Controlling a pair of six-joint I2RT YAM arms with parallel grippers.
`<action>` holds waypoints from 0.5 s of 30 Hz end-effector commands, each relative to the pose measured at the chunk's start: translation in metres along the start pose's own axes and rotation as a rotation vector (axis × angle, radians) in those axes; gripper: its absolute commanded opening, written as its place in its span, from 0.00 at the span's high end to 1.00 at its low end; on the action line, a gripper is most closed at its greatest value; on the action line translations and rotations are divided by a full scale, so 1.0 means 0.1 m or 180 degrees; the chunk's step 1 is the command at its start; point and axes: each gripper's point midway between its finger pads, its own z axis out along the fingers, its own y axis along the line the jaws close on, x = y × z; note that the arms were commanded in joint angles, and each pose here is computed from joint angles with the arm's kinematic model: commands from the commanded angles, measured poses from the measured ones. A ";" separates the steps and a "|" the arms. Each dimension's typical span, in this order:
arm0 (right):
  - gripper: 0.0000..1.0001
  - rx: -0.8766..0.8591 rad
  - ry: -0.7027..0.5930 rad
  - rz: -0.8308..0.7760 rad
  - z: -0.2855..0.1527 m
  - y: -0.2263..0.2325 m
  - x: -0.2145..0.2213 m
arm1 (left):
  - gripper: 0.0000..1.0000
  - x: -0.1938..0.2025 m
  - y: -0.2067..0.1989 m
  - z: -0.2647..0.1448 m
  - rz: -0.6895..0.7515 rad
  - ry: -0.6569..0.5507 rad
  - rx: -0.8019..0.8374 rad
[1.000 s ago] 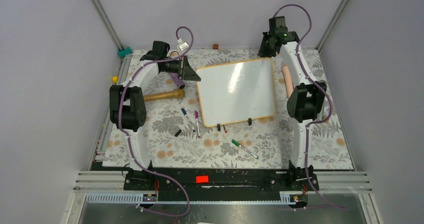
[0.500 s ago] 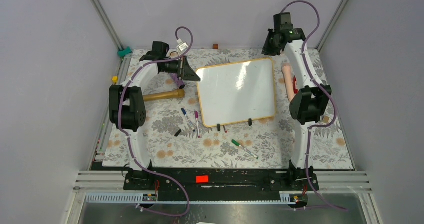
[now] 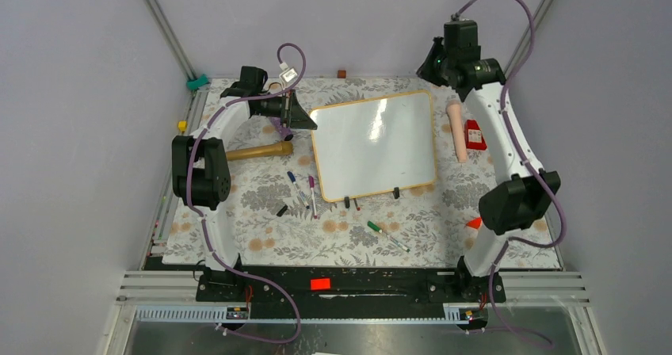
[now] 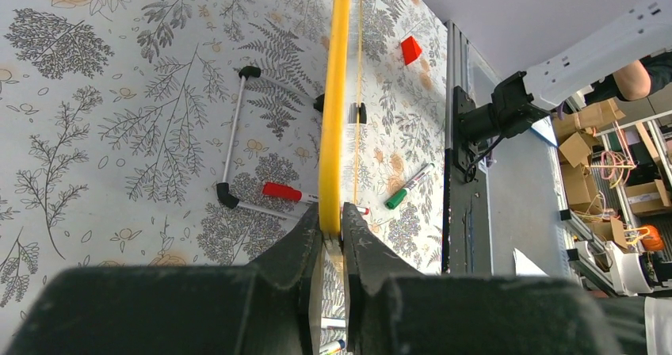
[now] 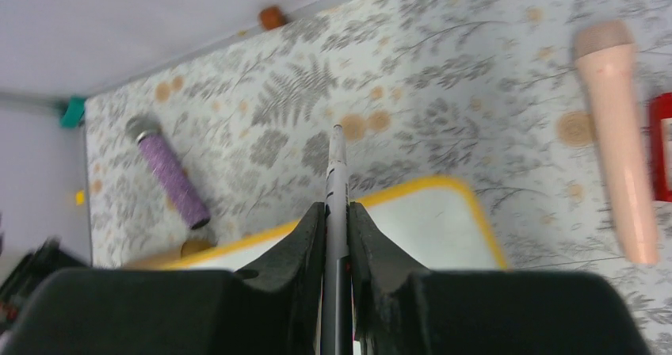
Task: Write a sentence on the whiteboard
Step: Move the whiteboard to the center of the board, then write a sentence on the whiteboard.
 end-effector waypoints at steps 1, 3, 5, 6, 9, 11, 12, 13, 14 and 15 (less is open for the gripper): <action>1.00 -0.0453 -0.0239 -0.0221 -0.36 0.48 0.15 | 1.00 0.21 0.16 0.05 0.0130 0.0197 -0.0282; 1.00 -0.0530 -0.0196 -0.0311 -0.45 0.54 0.34 | 1.00 0.24 0.14 0.05 0.0141 0.0199 -0.0246; 1.00 -0.0590 -0.0208 -0.0360 -0.56 0.58 0.44 | 1.00 0.28 0.14 0.05 0.0125 0.0211 -0.0250; 1.00 -0.0603 -0.0189 -0.0383 -0.59 0.59 0.50 | 1.00 0.30 0.14 0.05 0.0104 0.0223 -0.0271; 1.00 -0.0672 -0.0146 -0.0442 -0.71 0.64 0.64 | 1.00 0.38 0.13 0.05 0.0083 0.0267 -0.0310; 1.00 -0.0731 -0.0152 -0.0507 -0.82 0.67 0.71 | 1.00 0.41 0.12 0.05 0.0122 0.0287 -0.0330; 1.00 -0.0757 -0.0138 -0.0554 -0.87 0.69 0.76 | 1.00 0.42 0.11 0.05 0.0127 0.0293 -0.0324; 1.00 -0.0773 -0.0144 -0.0600 -0.92 0.69 0.80 | 1.00 0.42 0.10 0.06 0.0129 0.0292 -0.0306; 1.00 -0.0784 -0.0147 -0.0636 -0.97 0.69 0.83 | 1.00 0.42 0.09 0.07 0.0128 0.0291 -0.0289; 1.00 -0.0796 -0.0152 -0.0658 -1.01 0.68 0.87 | 1.00 0.42 0.08 0.08 0.0136 0.0290 -0.0272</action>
